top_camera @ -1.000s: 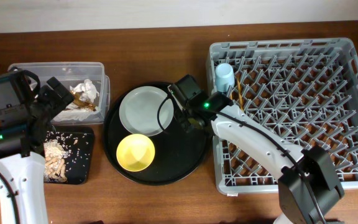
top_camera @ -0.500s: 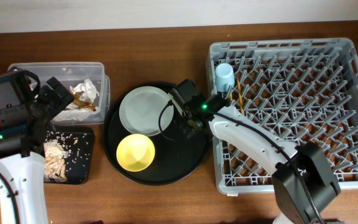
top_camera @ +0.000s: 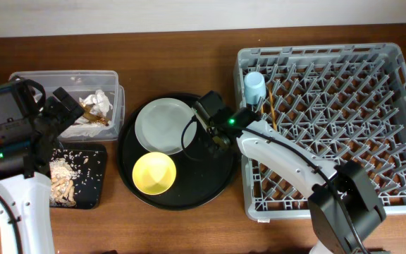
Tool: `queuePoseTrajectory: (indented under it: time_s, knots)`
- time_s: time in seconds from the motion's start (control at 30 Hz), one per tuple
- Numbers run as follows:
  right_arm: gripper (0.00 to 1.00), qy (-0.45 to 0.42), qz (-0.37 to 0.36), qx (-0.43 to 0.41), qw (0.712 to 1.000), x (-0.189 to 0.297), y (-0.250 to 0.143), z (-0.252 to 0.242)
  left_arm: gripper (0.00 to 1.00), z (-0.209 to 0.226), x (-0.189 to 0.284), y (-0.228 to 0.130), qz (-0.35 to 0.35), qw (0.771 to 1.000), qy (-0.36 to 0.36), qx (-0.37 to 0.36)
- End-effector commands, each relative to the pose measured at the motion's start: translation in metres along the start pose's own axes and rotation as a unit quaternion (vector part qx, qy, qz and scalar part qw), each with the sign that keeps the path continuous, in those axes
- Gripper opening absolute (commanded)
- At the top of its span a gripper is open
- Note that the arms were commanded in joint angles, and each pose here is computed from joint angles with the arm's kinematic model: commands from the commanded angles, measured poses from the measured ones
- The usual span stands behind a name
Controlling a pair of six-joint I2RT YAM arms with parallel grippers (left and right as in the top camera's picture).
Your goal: Sort waste into correct bins and load items into the dishwasher rack
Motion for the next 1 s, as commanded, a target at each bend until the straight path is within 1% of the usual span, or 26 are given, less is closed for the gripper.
queuePoseTrajectory:
  time_s: [0.0,0.07,0.17,0.3,0.37,0.4,0.43,0.47,0.57,0.7,0.8,0.97]
  knots:
    - [0.04,0.015,-0.04,-0.004,0.999,0.027,0.028,0.0,0.99,-0.002,0.004,0.004,-0.006,1.0,-0.006,0.004]
    - [0.04,0.057,-0.093,-0.004,0.994,0.061,0.054,0.004,0.99,-0.002,0.004,0.004,-0.006,1.0,-0.006,0.004]
    - [0.04,0.104,-0.152,-0.008,0.983,0.109,0.077,-0.005,0.99,-0.002,0.004,0.004,-0.006,1.0,-0.006,0.004]
    - [0.04,0.203,-0.193,-0.008,0.96,0.143,0.073,-0.021,0.99,-0.002,0.004,0.004,-0.006,1.0,-0.006,0.004]
    - [0.04,0.282,-0.219,0.0,0.934,0.155,0.059,-0.029,0.99,-0.002,0.004,0.004,-0.006,1.0,-0.006,0.004]
    - [0.04,0.322,-0.238,0.004,0.916,0.161,0.051,-0.034,0.99,-0.002,0.004,0.004,-0.006,1.0,-0.006,0.004]
    - [0.04,0.348,-0.255,0.007,0.902,0.166,0.046,-0.039,0.99,-0.002,0.004,0.004,-0.006,1.0,-0.006,0.004]
    - [0.04,0.384,-0.282,0.002,0.879,0.172,0.035,-0.05,0.99,-0.002,0.004,0.004,-0.006,1.0,-0.006,0.004]
    - [0.04,0.403,-0.31,-0.029,0.861,0.163,0.014,-0.077,0.99,-0.002,0.004,0.004,-0.006,1.0,-0.006,0.004]
    - [0.04,0.413,-0.337,-0.049,0.845,0.144,-0.008,-0.092,0.99,-0.002,0.004,0.004,-0.006,1.0,-0.006,0.004]
    - [0.04,0.414,-0.333,-0.065,0.845,0.119,-0.027,-0.096,0.99,-0.002,0.004,0.004,-0.006,1.0,-0.006,0.004]
    - [0.04,0.422,-0.328,-0.086,0.841,0.082,-0.044,-0.093,0.99,-0.002,0.004,0.004,-0.006,1.0,-0.006,0.004]
Point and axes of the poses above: each gripper's point midway between its finger pads, its own x axis back along the fingers, its own z axis along the line the jaws close on, y = z × x, the point moved 1 cm from there along x, back along the fingers, and after that the axes turned 12 degrees about x, right-handed, at the moved point
